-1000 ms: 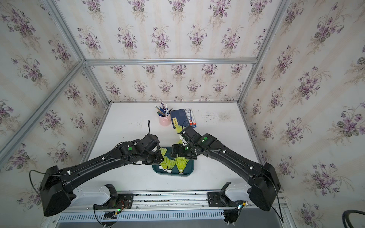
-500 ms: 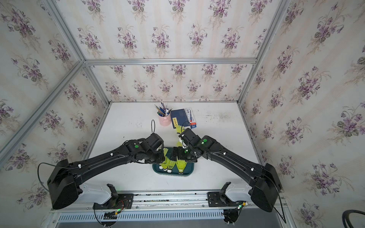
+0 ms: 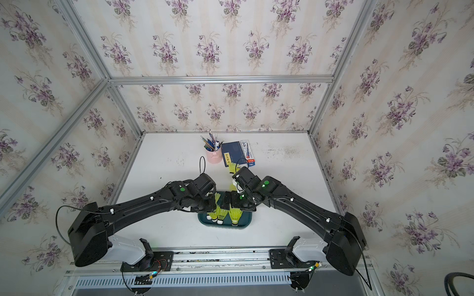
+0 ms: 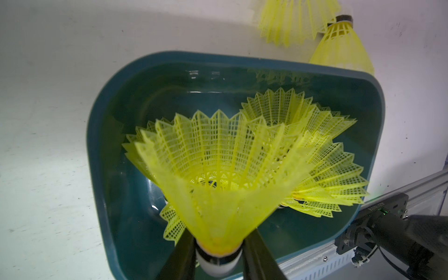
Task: Put the shuttlecocks into the storage box
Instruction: Place the shuttlecock in the storage box.
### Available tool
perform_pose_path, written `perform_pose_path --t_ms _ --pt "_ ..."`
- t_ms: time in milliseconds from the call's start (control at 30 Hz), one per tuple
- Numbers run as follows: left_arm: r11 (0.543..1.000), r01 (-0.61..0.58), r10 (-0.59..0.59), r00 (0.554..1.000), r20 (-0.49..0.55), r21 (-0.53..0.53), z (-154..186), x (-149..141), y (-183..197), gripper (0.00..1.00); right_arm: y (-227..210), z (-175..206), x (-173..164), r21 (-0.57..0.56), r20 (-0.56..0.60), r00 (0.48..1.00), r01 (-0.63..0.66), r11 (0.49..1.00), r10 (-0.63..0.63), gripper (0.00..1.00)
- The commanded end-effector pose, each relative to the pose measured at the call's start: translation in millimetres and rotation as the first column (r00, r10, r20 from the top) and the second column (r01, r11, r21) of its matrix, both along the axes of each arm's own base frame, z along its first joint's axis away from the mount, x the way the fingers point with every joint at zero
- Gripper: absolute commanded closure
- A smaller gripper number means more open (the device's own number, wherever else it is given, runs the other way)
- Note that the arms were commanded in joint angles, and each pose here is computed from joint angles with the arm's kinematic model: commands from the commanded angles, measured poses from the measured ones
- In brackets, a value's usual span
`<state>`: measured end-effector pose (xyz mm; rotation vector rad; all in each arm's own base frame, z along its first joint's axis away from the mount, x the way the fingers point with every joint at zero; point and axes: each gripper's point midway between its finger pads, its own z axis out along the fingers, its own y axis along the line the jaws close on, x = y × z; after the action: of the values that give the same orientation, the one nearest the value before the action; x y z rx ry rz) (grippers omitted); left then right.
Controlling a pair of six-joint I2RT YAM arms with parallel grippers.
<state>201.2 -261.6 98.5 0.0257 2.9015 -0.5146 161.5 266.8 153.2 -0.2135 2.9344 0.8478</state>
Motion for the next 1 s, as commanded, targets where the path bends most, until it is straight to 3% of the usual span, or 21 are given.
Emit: perform_pose_path --t_ms 0,300,433,600,967 --pt "1.0 -0.008 0.008 1.0 -0.004 0.005 -2 0 1 0.65 0 0 0 -0.001 0.003 1.0 0.001 1.0 -0.001 0.03" --pt "1.0 -0.025 0.025 1.0 0.001 0.014 6 -4 7 0.5 1 -1 2 -0.002 0.004 1.0 0.001 1.0 -0.001 0.03" --pt "0.999 -0.036 0.036 0.999 0.03 -0.004 25 -4 12 0.46 1 -1 3 -0.006 0.005 1.0 0.002 1.0 -0.002 0.03" --pt "0.998 -0.058 0.057 0.998 0.025 0.028 34 -9 24 0.33 -1 0 4 -0.019 0.015 1.0 0.009 1.0 -0.008 0.03" --pt "0.998 -0.059 0.056 0.996 0.063 0.038 51 -3 27 0.2 -9 9 20 -0.051 0.071 0.995 0.073 0.996 -0.069 0.04"
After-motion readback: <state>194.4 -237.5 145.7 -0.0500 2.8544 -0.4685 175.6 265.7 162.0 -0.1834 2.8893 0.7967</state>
